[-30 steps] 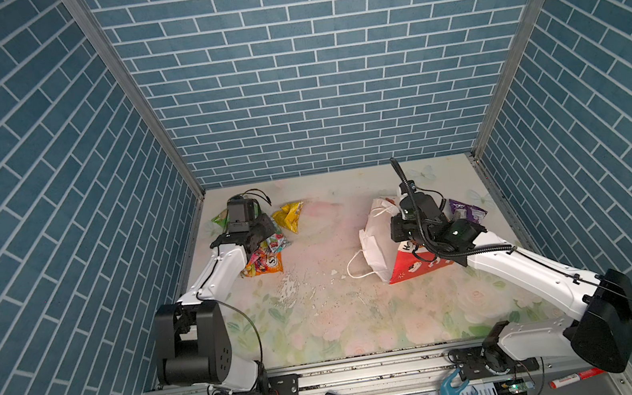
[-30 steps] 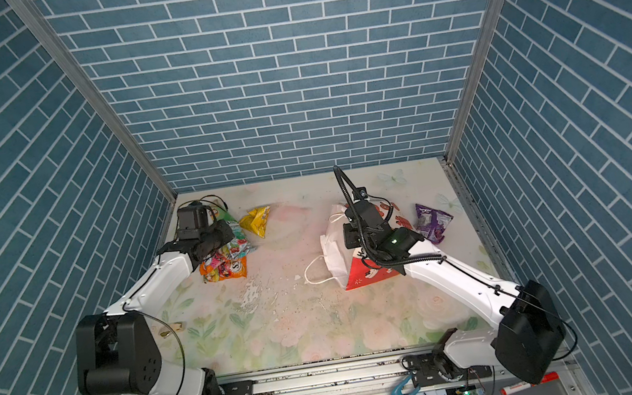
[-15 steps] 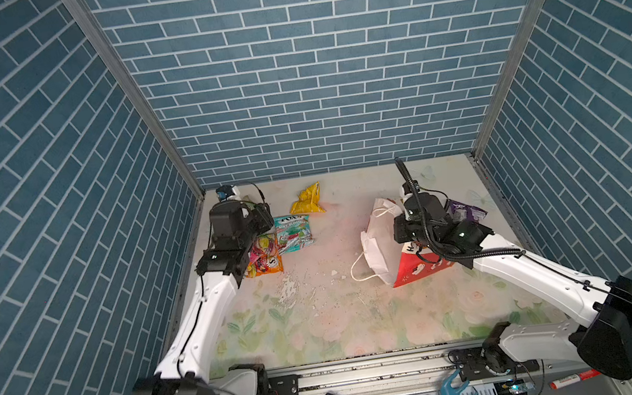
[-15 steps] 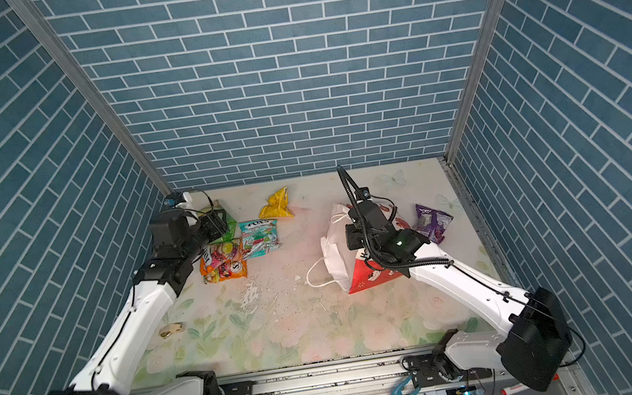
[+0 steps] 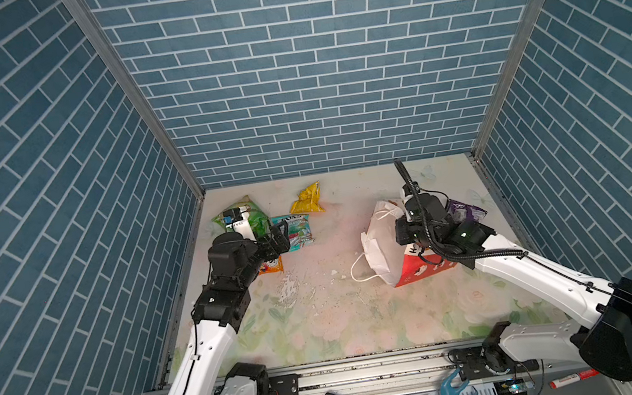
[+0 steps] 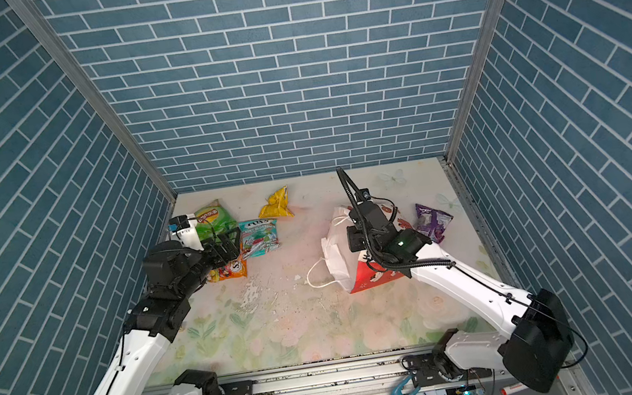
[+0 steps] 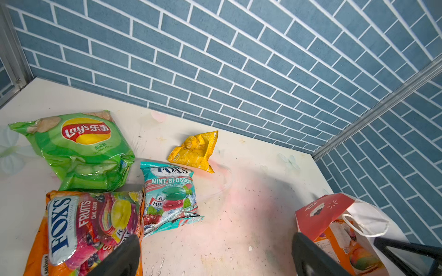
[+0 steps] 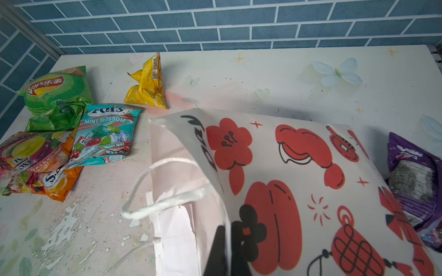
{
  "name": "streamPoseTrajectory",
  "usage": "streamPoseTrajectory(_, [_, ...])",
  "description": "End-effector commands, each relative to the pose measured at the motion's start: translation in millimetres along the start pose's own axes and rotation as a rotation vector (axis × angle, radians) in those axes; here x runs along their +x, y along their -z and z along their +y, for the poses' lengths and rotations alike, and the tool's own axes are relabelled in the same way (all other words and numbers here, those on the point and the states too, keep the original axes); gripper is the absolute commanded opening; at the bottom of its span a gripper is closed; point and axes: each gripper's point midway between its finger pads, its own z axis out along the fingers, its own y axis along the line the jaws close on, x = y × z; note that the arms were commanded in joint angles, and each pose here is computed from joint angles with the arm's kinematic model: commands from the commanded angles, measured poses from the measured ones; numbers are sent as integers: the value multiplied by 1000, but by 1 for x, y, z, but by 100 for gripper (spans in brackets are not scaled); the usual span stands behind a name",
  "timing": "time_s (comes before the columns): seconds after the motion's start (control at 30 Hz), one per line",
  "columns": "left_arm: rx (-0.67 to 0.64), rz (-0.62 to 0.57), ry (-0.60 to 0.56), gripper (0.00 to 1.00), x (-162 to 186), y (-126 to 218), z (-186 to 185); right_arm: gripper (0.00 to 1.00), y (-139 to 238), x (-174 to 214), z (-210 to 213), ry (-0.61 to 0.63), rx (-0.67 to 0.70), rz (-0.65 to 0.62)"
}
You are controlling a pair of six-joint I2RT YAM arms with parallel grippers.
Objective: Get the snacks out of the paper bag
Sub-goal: 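Open the left gripper to drop the teal packet beside the chips, then move the open left gripper back over the paper bag mouth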
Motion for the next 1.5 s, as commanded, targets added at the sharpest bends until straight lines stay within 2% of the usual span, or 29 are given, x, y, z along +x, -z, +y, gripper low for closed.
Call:
streamPoseTrajectory(0.0, [17,-9,-13,100,2,-1,-2,0,10,-8,-2,-40,6,-13])
streamPoseTrajectory(0.27, [91,20,22,100,11,-6,-12,0,7,-1,-3,-52,10,18])
streamPoseTrajectory(0.47, [182,85,29,100,32,-10,-31,0,3,-1,3,-52,-6,36])
streamPoseTrajectory(0.83, [386,243,-74,95,87,-16,-113,0,-4,10,13,-39,-52,90])
streamPoseTrajectory(1.0, [473,288,-98,91,110,-18,-145,0,1,13,24,30,-119,106])
streamPoseTrajectory(1.13, [522,317,-90,87,130,-22,-160,0,6,16,21,88,-117,111])
streamPoseTrajectory(1.23, [554,317,-82,83,144,-25,-168,0,9,21,30,152,-180,120])
streamPoseTrajectory(1.37, [563,311,-173,80,164,-28,-178,0,9,27,32,192,-203,131])
streamPoseTrajectory(1.47, [573,317,-192,77,177,-34,-178,0,10,29,36,210,-226,138])
